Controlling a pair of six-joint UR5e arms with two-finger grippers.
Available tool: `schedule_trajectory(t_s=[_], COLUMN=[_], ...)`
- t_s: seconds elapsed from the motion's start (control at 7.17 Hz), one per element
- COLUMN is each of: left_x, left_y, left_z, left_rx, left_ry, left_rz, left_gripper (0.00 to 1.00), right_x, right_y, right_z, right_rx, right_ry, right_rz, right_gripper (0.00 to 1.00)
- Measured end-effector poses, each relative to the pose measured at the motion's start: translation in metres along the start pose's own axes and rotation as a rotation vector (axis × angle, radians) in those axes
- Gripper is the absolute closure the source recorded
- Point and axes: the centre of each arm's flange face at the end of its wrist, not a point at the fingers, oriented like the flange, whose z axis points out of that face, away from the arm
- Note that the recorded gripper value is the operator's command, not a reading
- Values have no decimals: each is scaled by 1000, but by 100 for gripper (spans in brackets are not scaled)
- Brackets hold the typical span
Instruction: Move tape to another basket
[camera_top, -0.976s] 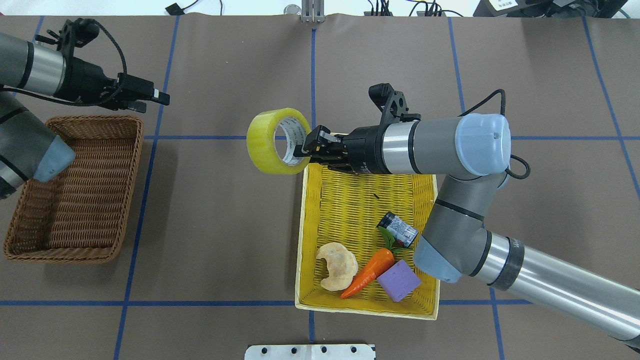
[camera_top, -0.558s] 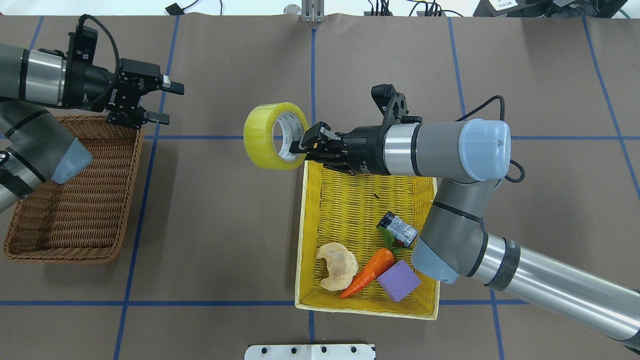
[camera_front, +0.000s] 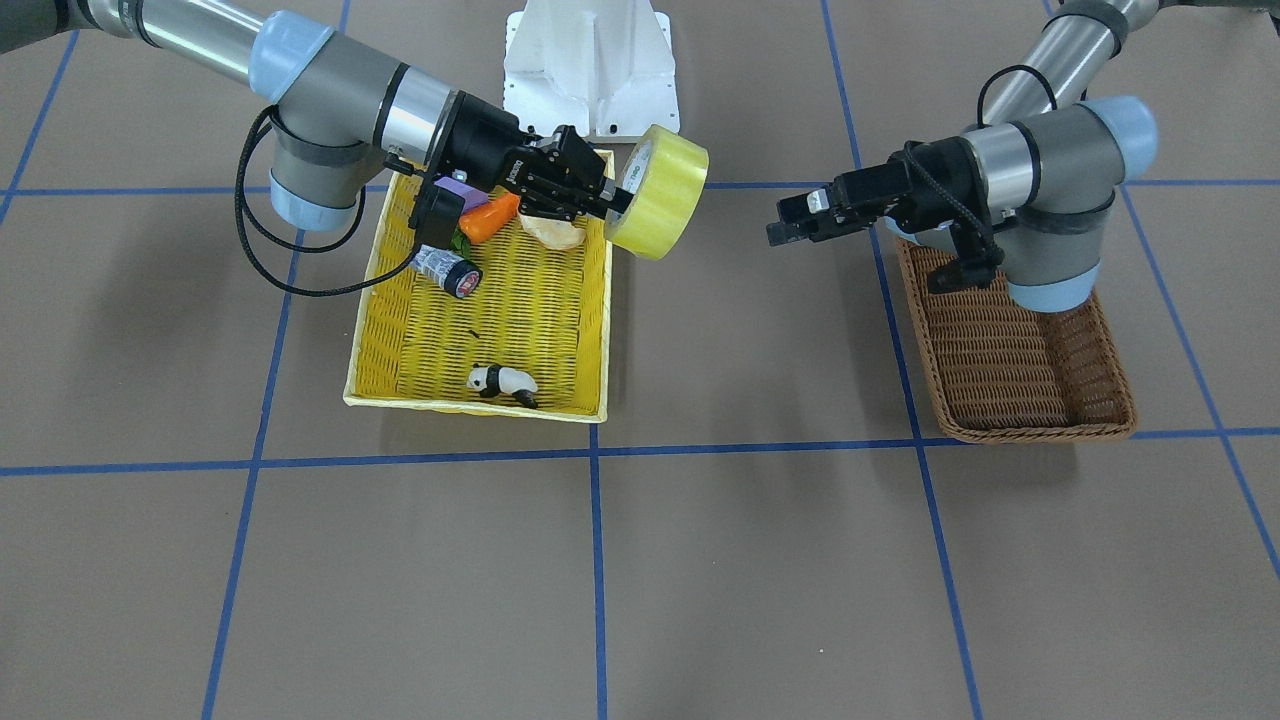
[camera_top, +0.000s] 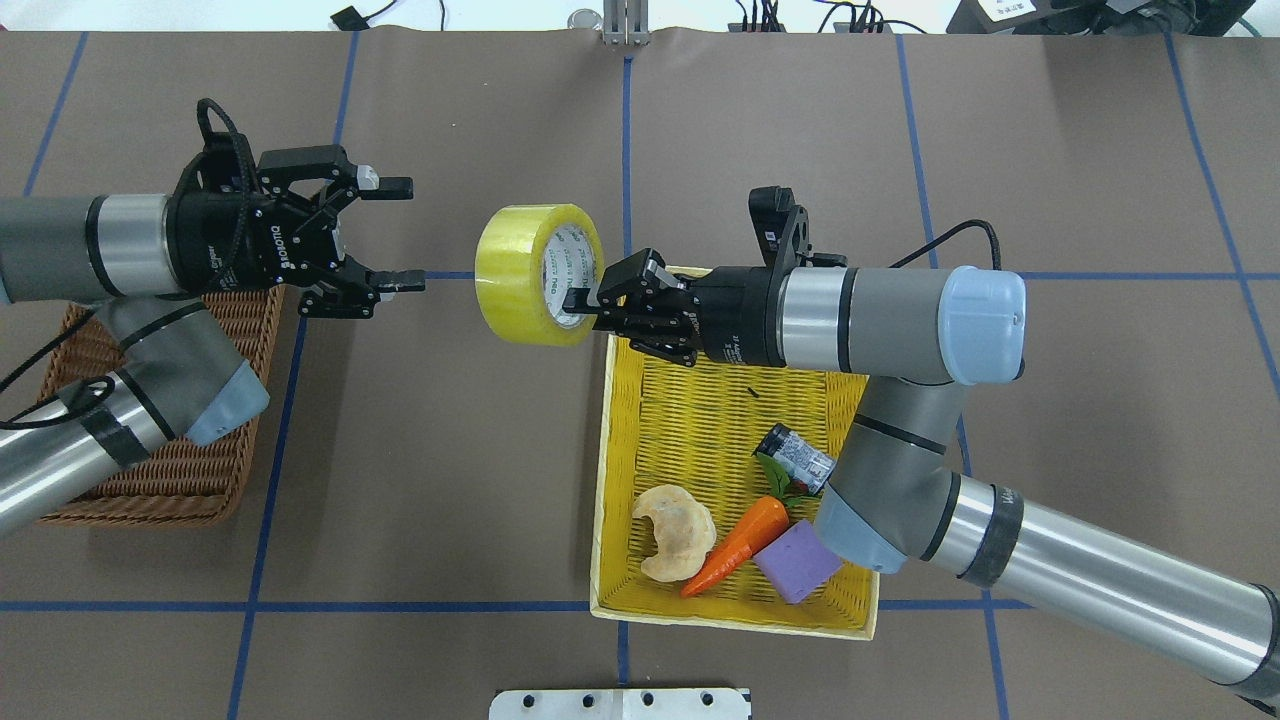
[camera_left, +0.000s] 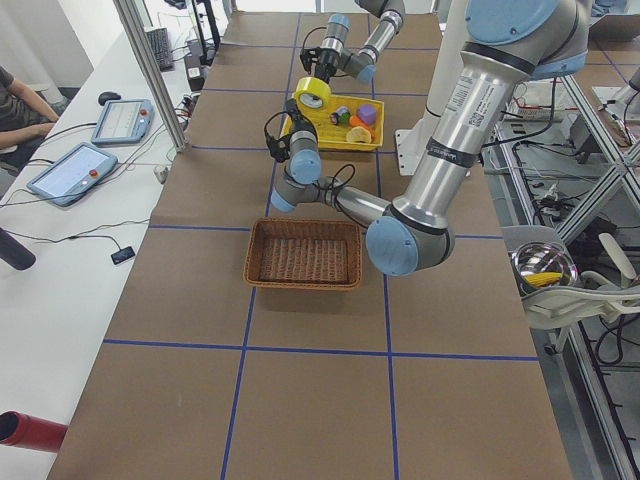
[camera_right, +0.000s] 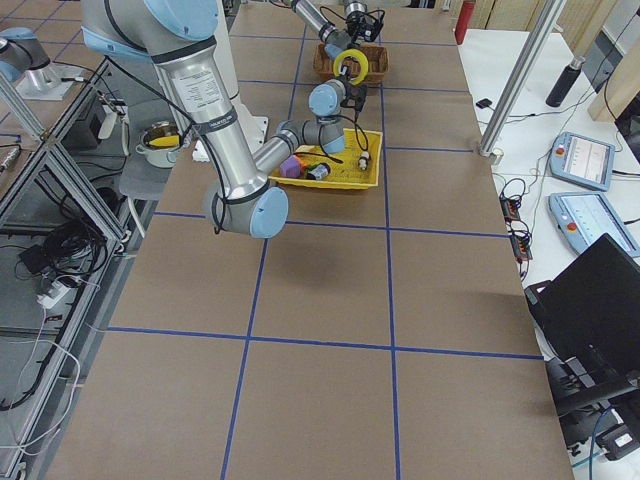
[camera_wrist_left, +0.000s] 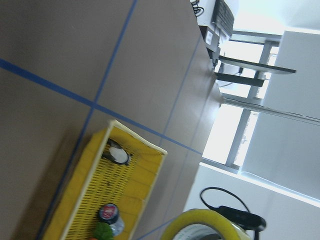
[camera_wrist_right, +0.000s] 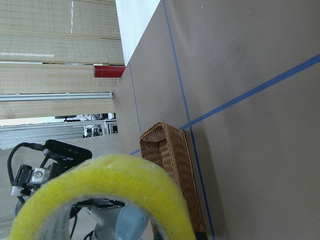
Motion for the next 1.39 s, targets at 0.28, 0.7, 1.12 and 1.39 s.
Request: schedule_trajectory(t_s=[0.28,0.7,1.12,1.39], left_x=[2,3,-9,-27], left_y=[11,20,28,39], left_z=[7,13,20,23], left_rx=[-47,-88,-120,-164], left_ry=[76,106,107,105], left_rz=[-45,-66,-80,-113], left_gripper=[3,3,3,3], right_x=[16,28,20,20], right_y=[-1,16,37,40], right_z=[-2,9,20,19], right_rx=[-43,-104,-187,-209], right_ry=[-63,-84,-96,-102], right_rz=[87,130,169,178], right_gripper=[100,100,100,100])
